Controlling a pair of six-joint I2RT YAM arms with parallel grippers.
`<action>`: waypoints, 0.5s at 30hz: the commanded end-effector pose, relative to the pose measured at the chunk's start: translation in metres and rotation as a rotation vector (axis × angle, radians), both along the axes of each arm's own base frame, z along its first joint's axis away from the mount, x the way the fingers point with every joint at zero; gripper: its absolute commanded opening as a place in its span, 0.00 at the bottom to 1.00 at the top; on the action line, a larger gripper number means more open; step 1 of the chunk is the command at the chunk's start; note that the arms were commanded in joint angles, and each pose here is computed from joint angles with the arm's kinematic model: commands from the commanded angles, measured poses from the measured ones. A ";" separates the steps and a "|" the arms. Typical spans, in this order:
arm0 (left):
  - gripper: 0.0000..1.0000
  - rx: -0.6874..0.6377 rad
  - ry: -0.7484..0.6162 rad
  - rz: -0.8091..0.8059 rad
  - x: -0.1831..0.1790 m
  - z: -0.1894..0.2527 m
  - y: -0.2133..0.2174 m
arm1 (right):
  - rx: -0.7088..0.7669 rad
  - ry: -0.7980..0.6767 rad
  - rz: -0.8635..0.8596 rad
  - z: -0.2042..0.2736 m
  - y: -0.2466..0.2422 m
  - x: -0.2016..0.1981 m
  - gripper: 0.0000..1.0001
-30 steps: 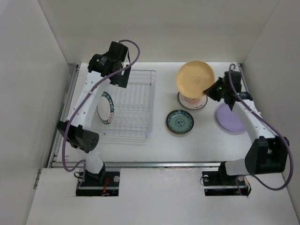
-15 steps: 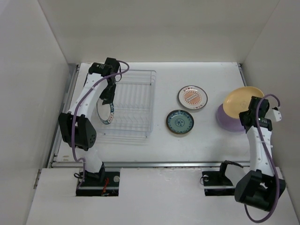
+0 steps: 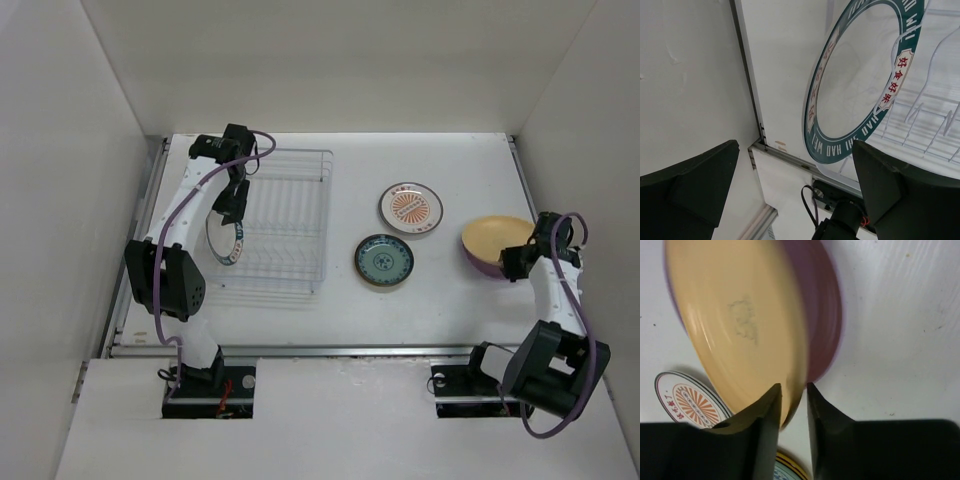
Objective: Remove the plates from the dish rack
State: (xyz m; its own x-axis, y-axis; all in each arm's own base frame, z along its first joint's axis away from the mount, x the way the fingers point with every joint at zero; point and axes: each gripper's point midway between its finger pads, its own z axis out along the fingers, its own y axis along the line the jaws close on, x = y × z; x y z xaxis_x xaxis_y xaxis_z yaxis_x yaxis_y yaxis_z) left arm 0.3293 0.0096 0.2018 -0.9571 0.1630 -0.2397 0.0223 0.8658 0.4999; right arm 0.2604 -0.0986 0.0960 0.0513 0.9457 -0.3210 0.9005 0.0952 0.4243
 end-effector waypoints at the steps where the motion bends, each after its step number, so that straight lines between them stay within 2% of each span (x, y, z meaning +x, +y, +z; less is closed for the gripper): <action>1: 0.96 -0.006 -0.014 0.010 -0.002 0.006 0.002 | 0.035 -0.058 -0.019 0.001 -0.001 0.011 0.34; 3: 0.96 -0.013 -0.001 0.008 -0.004 0.003 0.001 | 0.038 -0.026 -0.035 -0.004 -0.003 0.005 0.45; 4: 0.96 -0.013 -0.001 0.008 -0.004 0.002 0.001 | 0.033 -0.013 -0.042 -0.006 -0.005 0.003 0.55; 6: 0.96 -0.021 0.001 0.006 -0.004 0.002 0.000 | 0.021 -0.005 -0.040 -0.004 -0.006 0.002 0.64; 8: 0.96 -0.029 0.008 -0.004 -0.004 0.001 -0.001 | -0.001 -0.040 -0.032 0.008 -0.008 0.004 0.77; 15: 0.94 -0.035 0.028 -0.005 -0.005 -0.005 -0.003 | -0.023 -0.125 0.021 0.031 -0.002 0.009 0.80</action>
